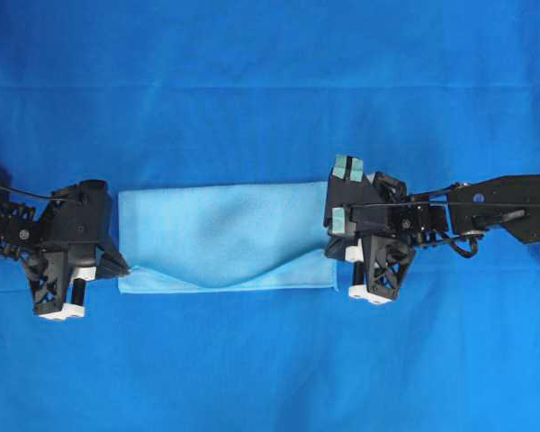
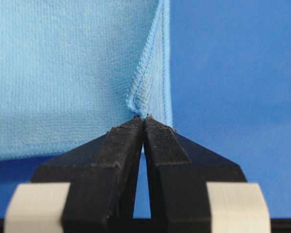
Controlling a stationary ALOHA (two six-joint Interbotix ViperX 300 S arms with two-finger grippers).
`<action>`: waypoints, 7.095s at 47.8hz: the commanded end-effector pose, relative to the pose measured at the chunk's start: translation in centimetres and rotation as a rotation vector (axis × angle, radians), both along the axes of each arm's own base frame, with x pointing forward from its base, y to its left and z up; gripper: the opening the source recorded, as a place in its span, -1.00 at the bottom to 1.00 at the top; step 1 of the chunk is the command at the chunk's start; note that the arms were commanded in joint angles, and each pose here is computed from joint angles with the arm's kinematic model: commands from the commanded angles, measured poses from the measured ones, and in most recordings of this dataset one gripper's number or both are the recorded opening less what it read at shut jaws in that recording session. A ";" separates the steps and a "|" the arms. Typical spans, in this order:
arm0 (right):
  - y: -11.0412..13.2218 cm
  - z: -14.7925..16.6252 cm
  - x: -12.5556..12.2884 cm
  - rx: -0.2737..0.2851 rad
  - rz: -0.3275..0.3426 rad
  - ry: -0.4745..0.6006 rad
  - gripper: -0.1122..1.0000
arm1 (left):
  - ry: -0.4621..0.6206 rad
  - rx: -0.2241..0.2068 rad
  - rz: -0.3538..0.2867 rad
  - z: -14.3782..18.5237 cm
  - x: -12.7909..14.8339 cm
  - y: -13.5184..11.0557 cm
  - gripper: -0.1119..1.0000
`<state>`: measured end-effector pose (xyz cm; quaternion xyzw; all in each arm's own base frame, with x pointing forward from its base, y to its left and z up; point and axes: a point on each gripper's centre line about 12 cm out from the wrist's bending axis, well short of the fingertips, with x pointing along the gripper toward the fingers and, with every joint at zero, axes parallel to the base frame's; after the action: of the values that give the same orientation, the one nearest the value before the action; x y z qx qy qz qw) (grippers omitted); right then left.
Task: Fold the light blue towel.
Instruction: 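Open both grippers and lift them off the folded towel, then lower both grippers onto the folded towel's left and right top corners and grasp, then lift the towel and swing it, left gripper down, right gripper up, into a vertical strip, then release the towel and pull both grippers outward to the sides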
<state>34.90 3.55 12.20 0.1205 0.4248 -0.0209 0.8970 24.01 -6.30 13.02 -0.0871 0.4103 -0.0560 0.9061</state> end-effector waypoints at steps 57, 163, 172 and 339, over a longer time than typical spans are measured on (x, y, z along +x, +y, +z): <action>-9.6 1.7 1.4 -0.084 -0.183 -0.066 0.32 | -0.088 0.182 0.185 0.4 0.7 9.2 0.71; -5.7 11.1 -1.3 -0.097 -0.091 -0.206 -0.79 | -0.246 0.171 0.118 10.7 -0.5 7.2 -0.76; -6.8 11.1 -1.2 -0.111 -0.117 -0.206 -0.79 | -0.248 0.170 0.115 10.6 -0.1 7.1 -0.76; -20.5 6.4 4.5 -0.365 -0.211 -0.190 -0.24 | -0.286 0.186 -0.162 2.3 16.6 -2.4 -0.08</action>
<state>39.14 -16.83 17.34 0.0034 0.3265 -0.1758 0.9287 40.30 -8.68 13.74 0.0422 0.3058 -0.1024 0.9456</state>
